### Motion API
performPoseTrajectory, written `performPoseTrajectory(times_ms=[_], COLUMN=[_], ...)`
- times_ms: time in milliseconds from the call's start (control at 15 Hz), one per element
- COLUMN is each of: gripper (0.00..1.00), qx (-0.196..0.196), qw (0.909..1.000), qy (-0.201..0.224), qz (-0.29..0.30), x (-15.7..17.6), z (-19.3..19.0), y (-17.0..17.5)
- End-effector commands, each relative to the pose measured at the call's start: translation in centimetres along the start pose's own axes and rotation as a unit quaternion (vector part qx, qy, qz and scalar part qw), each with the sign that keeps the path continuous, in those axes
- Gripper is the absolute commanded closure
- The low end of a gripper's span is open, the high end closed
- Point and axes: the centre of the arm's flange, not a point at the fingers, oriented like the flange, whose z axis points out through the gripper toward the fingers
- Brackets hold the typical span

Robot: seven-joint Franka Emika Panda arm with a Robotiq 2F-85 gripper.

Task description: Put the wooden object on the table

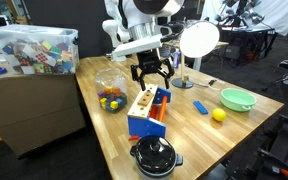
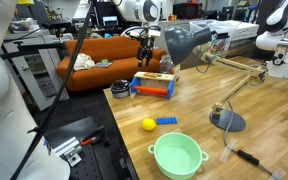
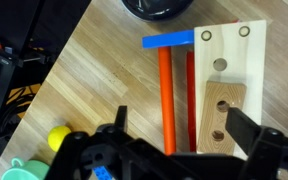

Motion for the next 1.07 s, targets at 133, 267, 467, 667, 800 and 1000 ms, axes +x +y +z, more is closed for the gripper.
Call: performPoseTrajectory(times_ms=[133, 267, 467, 667, 800, 1000], gripper=[0.00, 0.00, 0.00, 0.00, 0.00, 0.00], qx=[0.010, 0.006, 0.004, 0.009, 0.013, 0.014], qw=[0.9972, 0.9956, 0.9931, 0.9920, 0.9919, 0.9923], qy=[-0.010, -0.011, -0.010, -0.009, -0.008, -0.008], qz=[0.074, 0.093, 0.117, 0.125, 0.126, 0.123], x=[0.6, 0.8, 1.2, 1.4, 1.4, 1.5], z=[2.0, 3.0, 3.8, 3.4, 2.9, 2.6], y=[-2.5, -2.7, -3.0, -3.3, -3.5, -3.8])
